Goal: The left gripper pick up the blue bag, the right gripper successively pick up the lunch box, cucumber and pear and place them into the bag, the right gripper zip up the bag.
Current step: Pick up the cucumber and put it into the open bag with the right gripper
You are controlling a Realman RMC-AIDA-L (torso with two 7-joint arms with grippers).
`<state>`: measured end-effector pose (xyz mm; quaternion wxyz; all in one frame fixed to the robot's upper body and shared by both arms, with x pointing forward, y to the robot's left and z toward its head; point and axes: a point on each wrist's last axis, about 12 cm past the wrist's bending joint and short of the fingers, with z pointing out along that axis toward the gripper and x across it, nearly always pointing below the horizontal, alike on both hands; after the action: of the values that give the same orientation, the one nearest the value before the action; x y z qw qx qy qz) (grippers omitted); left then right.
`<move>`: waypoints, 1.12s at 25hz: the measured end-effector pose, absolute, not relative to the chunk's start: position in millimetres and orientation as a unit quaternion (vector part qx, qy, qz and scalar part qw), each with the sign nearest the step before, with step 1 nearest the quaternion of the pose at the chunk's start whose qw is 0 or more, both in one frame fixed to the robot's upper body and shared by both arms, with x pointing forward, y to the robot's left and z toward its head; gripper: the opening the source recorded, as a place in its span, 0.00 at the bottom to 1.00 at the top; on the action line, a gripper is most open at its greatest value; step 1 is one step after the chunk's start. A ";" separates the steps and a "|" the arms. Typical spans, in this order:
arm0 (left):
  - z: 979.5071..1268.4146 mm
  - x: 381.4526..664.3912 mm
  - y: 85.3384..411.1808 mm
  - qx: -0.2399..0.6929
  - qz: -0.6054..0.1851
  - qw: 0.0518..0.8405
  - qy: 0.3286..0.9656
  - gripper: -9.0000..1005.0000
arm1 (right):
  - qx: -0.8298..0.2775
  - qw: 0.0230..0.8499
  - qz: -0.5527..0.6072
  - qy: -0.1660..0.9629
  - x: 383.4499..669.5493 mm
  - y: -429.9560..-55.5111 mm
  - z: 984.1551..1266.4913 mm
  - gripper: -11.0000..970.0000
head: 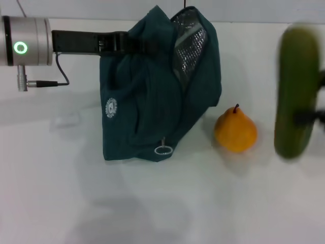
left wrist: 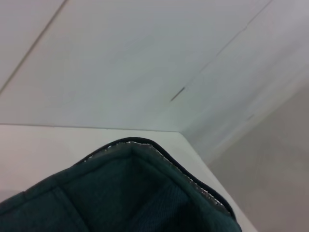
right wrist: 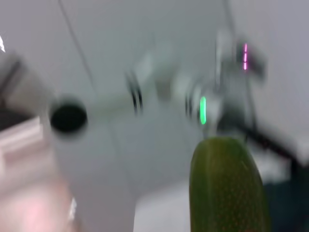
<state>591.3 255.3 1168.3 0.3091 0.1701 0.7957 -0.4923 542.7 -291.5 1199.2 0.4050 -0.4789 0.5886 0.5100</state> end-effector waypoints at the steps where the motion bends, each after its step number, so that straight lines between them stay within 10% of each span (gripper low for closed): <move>1: 1169.3 590.8 254.5 0.170 -0.497 0.308 0.793 0.05 | -0.471 0.429 0.514 0.575 541.3 -294.0 1197.7 0.66; 13: 1167.4 587.0 258.5 0.145 -0.518 0.311 0.783 0.05 | -0.317 0.745 0.445 0.383 516.6 -266.6 1134.0 0.67; 28: 1165.6 585.1 256.1 0.147 -0.527 0.301 0.781 0.05 | -0.429 0.729 0.322 0.425 576.2 -211.2 1134.6 0.67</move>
<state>585.1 256.1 1165.6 0.3014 0.1470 0.7807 -0.5273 576.2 -211.2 1134.6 0.7291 -0.4292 0.4251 0.3217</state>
